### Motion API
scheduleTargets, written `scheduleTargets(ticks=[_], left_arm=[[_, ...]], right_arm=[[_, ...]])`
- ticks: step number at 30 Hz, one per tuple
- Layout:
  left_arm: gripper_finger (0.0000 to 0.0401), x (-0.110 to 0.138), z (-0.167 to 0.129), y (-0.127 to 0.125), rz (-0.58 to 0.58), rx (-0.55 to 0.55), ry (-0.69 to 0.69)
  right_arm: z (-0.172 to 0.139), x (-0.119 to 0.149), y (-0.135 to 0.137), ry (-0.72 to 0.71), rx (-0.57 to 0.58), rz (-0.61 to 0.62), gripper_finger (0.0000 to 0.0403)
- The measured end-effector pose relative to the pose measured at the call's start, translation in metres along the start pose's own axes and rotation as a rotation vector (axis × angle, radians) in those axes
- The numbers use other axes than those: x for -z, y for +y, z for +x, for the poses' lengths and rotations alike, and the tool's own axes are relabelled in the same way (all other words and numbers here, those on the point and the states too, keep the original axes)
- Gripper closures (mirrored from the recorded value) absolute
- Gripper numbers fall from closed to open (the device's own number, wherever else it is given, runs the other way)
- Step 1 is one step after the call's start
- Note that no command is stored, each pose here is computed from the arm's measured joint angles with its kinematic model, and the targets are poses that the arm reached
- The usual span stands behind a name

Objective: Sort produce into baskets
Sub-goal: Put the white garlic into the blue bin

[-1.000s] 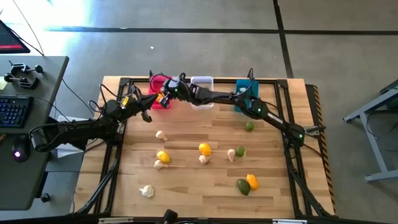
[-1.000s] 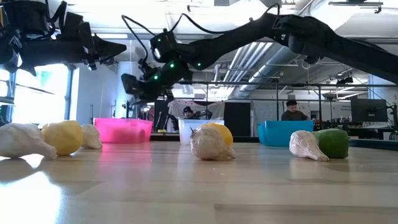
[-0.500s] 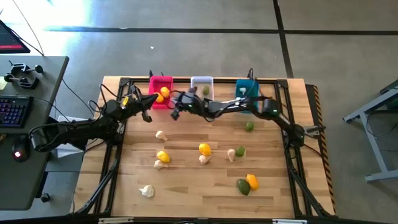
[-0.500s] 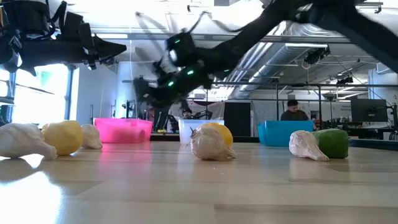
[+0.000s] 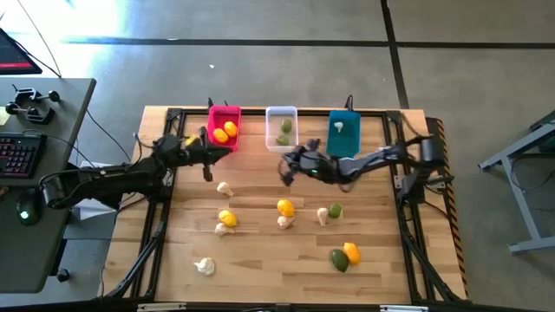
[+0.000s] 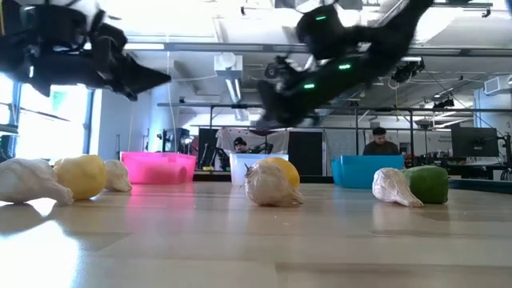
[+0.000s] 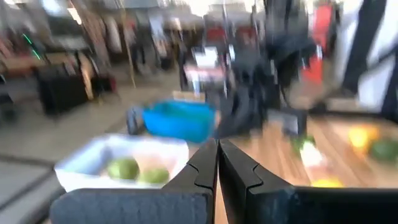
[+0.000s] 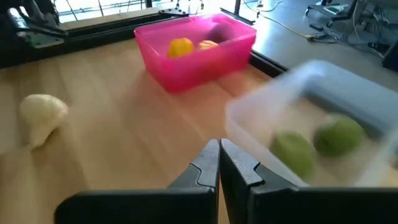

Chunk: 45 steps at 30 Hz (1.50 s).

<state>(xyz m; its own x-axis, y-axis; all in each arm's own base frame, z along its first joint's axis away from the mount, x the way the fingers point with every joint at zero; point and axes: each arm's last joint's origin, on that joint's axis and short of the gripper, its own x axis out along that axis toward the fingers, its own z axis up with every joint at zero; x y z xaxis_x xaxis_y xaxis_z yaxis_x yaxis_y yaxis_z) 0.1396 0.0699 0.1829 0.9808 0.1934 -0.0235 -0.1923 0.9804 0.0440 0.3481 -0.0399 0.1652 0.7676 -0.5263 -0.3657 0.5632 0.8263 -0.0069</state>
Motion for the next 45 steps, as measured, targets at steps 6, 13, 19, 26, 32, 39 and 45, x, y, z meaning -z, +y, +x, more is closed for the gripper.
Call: scheduleTargets(ticks=[6, 13, 19, 26, 32, 39, 45], left_arm=[[0.0401, -0.02, 0.014, -0.015, 0.081, 0.121, 0.145], [0.0401, -0.038, 0.032, -0.038, 0.066, 0.27, 0.219], [0.0398, -0.041, 0.059, -0.061, 0.048, 0.352, 0.294], [0.0349, -0.03, 0.094, -0.109, 0.079, 0.399, 0.426], [0.0289, -0.019, 0.12, -0.153, 0.143, 0.36, 0.5], [0.0228, -0.02, 0.144, -0.188, -0.028, 0.303, 0.572], [0.0188, -0.011, 0.162, -0.205, -0.115, 0.157, 0.624]], right_arm=[[-0.06, 0.028, -0.022, 0.008, -0.023, 0.018, 0.0403], [-0.1, 0.041, -0.038, -0.085, 0.008, 0.047, 0.0403], [-0.106, 0.041, -0.04, -0.093, 0.021, 0.022, 0.0403], [-0.106, 0.043, -0.04, -0.075, 0.006, 0.012, 0.0403], [-0.106, 0.043, -0.04, -0.071, -0.012, 0.011, 0.0403], [-0.106, 0.043, -0.04, -0.071, -0.012, -0.006, 0.0403], [-0.106, 0.043, -0.04, -0.065, -0.009, -0.015, 0.0403]])
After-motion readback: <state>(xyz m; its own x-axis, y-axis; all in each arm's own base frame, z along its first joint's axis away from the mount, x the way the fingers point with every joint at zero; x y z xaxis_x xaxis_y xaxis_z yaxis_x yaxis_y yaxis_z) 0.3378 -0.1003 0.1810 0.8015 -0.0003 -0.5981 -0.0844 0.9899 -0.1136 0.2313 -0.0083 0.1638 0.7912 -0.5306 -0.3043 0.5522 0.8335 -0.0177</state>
